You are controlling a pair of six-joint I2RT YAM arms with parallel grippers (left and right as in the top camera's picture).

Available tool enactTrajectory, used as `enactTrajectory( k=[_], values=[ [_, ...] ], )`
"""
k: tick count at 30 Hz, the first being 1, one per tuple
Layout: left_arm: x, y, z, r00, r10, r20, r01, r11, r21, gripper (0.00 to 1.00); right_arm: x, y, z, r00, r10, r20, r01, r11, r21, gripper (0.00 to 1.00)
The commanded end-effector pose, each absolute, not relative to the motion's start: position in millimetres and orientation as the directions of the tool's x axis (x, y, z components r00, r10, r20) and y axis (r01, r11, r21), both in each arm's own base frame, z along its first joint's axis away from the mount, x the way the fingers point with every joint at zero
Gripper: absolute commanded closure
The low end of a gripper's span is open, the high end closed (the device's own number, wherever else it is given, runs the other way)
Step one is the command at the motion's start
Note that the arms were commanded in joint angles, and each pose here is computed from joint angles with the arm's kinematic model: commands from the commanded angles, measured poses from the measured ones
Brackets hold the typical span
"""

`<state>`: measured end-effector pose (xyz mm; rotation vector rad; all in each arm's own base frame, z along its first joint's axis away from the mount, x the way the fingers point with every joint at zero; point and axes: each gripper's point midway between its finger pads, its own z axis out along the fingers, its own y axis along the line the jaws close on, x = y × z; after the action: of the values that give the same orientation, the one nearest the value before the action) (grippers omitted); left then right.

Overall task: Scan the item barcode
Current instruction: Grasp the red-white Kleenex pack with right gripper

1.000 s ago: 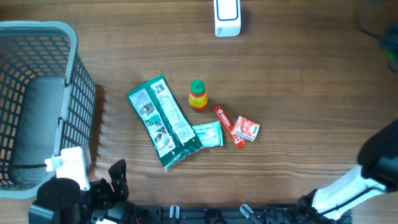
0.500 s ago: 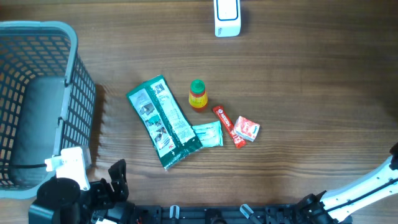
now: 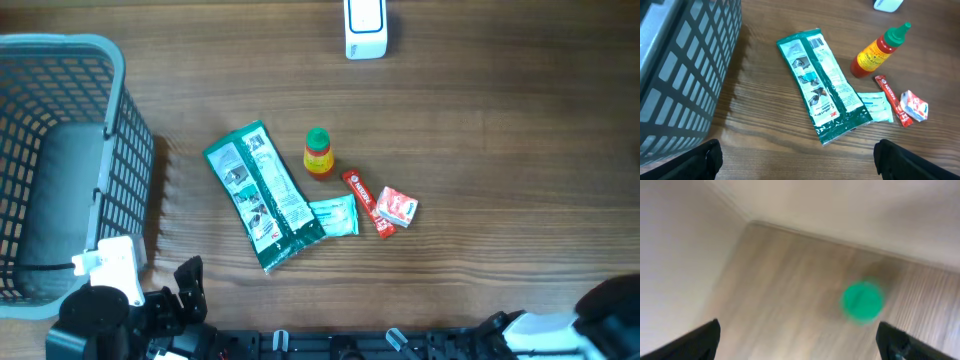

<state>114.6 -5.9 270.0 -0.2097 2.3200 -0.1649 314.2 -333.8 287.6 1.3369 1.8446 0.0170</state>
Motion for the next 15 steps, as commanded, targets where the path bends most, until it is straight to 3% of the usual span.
enactTrajectory(
  k=[1,4,6,8,9,10,12,15],
  values=[
    [115.1,-6.4,269.8,-0.679,-0.213,-0.703,-0.107,0.975,-0.193,0.00,335.3,-226.3,313.3,-0.156,0.929,-0.335,0.613,0.357,0.704,0.00],
    [115.1,-6.4,269.8,-0.679,-0.213,-0.703,-0.107,0.975,-0.193,0.00,330.5,-149.8,290.4,-0.331,0.929,-0.164,0.658,0.352,0.666,0.00],
    [115.1,-6.4,269.8,-0.679,-0.213,-0.703,-0.107,0.975,-0.193,0.00,322.6,-91.0,267.1,-0.514,0.855,-0.070,0.661,0.447,0.603,0.00],
    [115.1,-6.4,269.8,-0.679,-0.213,-0.703,-0.107,0.975,-0.193,0.00,313.3,-33.1,242.7,-0.709,0.704,-0.028,0.580,0.605,0.546,0.01],
    [115.1,-6.4,269.8,-0.679,-0.213,-0.703,-0.107,0.975,-0.193,0.00,307.2,-12.6,227.9,-0.753,0.658,0.000,0.571,0.653,0.498,0.08],
    [115.1,-6.4,269.8,-0.679,-0.213,-0.703,-0.107,0.975,-0.193,0.00,302.2,1.0,216.8,-0.772,0.635,0.026,0.572,0.676,0.465,0.14],
    [115.1,-6.4,269.8,-0.679,-0.213,-0.703,-0.107,0.975,-0.193,0.00,261.3,52.8,154.9,-0.755,0.620,0.214,0.656,0.700,0.284,0.10],
    [115.1,-6.4,269.8,-0.679,-0.213,-0.703,-0.107,0.975,-0.193,0.00,231.7,78.6,110.8,-0.711,0.632,0.310,0.697,0.691,0.190,0.10]
  ],
)
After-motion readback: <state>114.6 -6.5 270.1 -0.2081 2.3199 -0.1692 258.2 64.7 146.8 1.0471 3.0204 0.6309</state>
